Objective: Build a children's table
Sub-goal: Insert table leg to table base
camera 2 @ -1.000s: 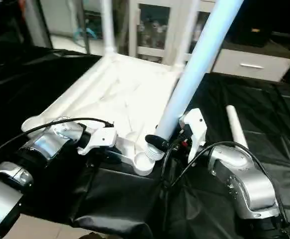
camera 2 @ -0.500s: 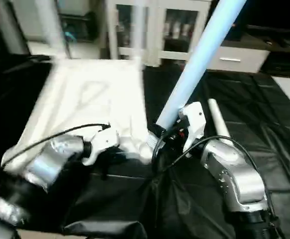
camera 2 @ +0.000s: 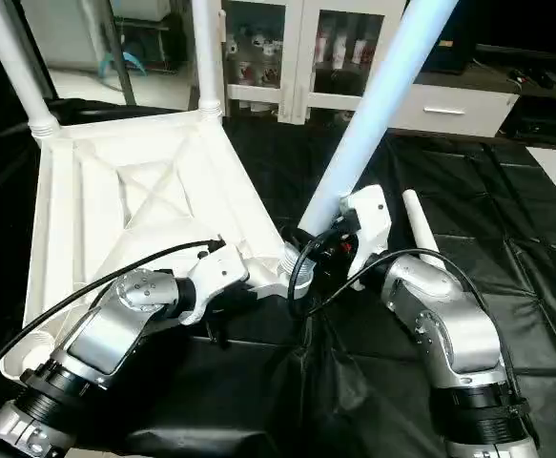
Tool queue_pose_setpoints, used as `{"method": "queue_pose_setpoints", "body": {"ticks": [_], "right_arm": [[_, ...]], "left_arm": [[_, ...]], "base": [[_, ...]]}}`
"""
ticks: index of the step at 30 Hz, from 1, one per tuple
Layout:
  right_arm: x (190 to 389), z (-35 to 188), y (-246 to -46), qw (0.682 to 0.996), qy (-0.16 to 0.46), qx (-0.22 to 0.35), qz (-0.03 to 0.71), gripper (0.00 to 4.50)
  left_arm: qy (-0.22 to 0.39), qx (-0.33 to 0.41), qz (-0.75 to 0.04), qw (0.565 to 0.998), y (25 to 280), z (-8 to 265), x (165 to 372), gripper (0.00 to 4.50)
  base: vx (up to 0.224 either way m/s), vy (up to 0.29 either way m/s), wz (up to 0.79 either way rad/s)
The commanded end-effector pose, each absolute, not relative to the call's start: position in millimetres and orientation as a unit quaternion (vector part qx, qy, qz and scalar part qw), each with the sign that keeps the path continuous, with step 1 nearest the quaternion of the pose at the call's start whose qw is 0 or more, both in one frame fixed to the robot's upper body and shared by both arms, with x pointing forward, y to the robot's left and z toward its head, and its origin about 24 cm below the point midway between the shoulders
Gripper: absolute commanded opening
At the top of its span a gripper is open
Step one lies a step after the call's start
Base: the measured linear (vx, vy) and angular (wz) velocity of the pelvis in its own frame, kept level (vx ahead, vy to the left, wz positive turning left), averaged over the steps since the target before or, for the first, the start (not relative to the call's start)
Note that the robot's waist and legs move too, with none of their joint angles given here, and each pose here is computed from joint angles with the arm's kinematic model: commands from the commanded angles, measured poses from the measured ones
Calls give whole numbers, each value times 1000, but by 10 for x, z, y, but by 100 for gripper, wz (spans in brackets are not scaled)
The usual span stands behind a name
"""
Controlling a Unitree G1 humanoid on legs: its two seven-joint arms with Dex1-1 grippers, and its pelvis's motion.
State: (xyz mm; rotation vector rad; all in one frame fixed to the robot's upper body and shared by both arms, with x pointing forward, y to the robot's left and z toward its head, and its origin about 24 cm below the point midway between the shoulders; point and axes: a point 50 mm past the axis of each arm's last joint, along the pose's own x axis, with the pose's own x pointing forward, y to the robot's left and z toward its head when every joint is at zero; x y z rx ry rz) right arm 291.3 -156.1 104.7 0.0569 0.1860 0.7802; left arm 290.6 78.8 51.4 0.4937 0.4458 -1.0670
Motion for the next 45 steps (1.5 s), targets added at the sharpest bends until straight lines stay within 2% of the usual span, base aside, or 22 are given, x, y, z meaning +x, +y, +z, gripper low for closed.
{"method": "queue_pose_setpoints", "body": {"ticks": [1, 2, 13, 15, 17, 18, 31, 38, 40, 42, 45], "right_arm": [[2933, 1065, -1582, 919, 95, 21, 381, 188], [2935, 1066, -1582, 919, 95, 21, 382, 188], [2934, 1075, -1573, 913, 96, 16, 396, 188], [2931, 1076, -1575, 913, 95, 16, 397, 188], [2930, 1076, -1576, 912, 95, 16, 398, 188], [2927, 1076, -1576, 911, 96, 14, 400, 188], [2909, 1058, -1560, 905, 100, 9, 413, 188], [2967, 1083, -1533, 908, 95, 4, 409, 188], [2972, 1101, -1511, 905, 93, 1, 415, 188], [2973, 1109, -1505, 904, 93, 1, 418, 188], [3001, 1095, -1505, 903, 102, -8, 417, 188]], "left_arm": [[245, 214, -501, 802, 807, 359, 2822, 48], [242, 218, -500, 802, 813, 364, 2825, 63], [260, 208, -510, 793, 951, 426, 2896, 63], [263, 207, -514, 790, 967, 432, 2905, 93], [266, 210, -520, 784, 981, 435, 2904, 93], [264, 215, -523, 782, 992, 440, 2907, 124], [276, 225, -533, 768, 1061, 390, 2957, 124], [289, 209, -536, 766, 1049, 292, 2957, 62], [299, 211, -539, 758, 1067, 260, 2949, 55], [305, 217, -543, 752, 1083, 246, 2942, 26], [322, 238, -558, 727, 1124, 224, 2903, 21]], "base": [[0, 0, 0], [0, 0, 0], [0, 0, 0], [0, 0, 0], [0, 0, 0], [0, 0, 0], [0, 0, 0], [0, 0, 0], [0, 0, 0], [0, 0, 0], [0, 0, 0]]}}
